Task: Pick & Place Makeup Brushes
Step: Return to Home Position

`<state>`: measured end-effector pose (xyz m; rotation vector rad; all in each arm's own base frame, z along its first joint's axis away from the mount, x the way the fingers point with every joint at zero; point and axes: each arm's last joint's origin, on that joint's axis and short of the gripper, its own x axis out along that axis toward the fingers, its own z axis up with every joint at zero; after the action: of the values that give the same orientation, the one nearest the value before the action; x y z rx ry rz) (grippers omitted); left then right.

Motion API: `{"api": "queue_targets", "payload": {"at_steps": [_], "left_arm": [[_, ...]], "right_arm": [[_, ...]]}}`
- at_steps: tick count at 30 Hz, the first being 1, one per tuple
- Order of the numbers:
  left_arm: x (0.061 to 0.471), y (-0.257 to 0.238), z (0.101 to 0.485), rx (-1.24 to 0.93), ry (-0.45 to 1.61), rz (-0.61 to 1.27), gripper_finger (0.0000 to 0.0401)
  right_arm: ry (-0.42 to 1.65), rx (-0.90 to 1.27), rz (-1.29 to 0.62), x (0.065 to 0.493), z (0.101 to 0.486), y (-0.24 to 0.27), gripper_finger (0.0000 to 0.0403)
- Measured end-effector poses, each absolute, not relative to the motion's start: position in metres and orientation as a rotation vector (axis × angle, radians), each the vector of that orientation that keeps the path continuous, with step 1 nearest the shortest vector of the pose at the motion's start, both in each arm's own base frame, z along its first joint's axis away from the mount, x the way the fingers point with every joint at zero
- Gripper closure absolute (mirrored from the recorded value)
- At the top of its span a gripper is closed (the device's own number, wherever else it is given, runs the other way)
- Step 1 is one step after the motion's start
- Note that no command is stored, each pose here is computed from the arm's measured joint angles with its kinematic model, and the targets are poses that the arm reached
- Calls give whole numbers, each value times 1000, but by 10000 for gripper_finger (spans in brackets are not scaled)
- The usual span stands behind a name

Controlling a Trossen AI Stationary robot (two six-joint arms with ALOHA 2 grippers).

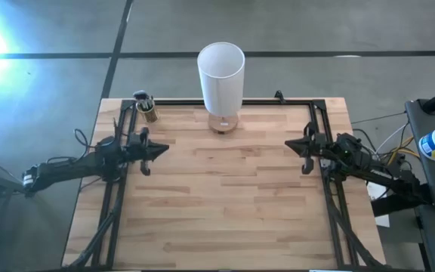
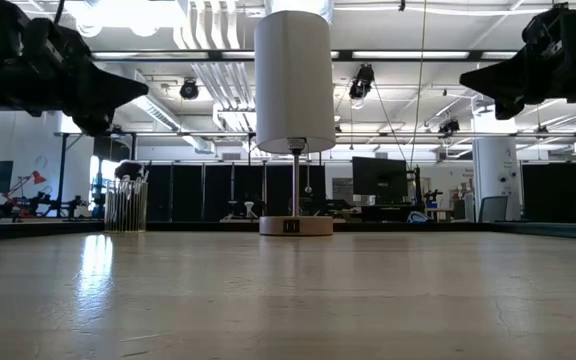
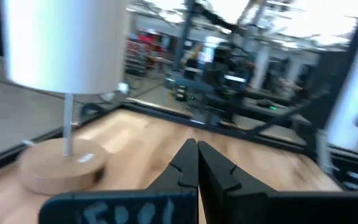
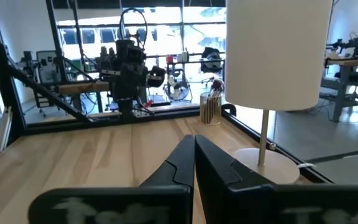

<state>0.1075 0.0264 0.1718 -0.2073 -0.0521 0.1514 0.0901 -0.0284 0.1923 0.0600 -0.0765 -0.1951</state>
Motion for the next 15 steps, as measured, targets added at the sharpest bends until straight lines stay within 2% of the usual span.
{"api": "queue_targets", "payload": {"at_steps": [8,15], "left_arm": [[109,14,162,-247,32,242,401],[106,-1,158,-164,72,301,401]], "right_arm": [[-65,65,-222,89,182,-29,394],[-52,73,-222,90,178,-29,394]]}}
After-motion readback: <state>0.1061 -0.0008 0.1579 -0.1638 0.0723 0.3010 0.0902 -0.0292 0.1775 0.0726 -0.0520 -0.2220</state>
